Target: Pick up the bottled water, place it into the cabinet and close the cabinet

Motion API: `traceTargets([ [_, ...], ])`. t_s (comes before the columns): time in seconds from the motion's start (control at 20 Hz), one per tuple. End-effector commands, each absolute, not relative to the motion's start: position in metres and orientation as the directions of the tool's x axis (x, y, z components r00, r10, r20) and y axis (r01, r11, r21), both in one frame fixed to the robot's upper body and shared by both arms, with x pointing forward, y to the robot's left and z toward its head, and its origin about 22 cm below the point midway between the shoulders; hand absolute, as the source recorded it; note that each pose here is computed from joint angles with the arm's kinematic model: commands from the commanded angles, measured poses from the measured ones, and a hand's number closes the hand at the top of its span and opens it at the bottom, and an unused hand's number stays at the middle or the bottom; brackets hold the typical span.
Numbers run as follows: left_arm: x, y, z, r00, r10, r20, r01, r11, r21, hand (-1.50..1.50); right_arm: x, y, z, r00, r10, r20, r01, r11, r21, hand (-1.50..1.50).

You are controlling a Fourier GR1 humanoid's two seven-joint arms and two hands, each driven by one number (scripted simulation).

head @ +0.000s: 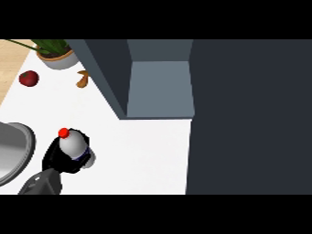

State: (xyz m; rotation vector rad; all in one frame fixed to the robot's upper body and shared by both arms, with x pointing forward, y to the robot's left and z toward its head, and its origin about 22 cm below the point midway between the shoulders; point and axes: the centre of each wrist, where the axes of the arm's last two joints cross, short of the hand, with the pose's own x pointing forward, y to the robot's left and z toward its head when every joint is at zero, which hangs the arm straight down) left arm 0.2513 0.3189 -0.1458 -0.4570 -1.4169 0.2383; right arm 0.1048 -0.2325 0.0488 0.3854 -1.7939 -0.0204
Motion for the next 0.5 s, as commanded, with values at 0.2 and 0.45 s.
traceTargets([
  [0.2, 0.24, 0.301, -0.157, -0.043, 0.495, 0.868, 0.018, 0.869, -0.495, 1.5, 0.096, -0.234, 0.053, -0.205, -0.268, 0.941, -0.229, 0.948, 0.22, -1.5],
  [0.45, 0.237, 0.29, -0.157, -0.039, 0.554, 0.832, 0.019, 0.832, -0.554, 1.5, 0.094, -0.226, 0.067, -0.184, -0.266, 0.946, -0.233, 0.947, 0.221, -1.5],
])
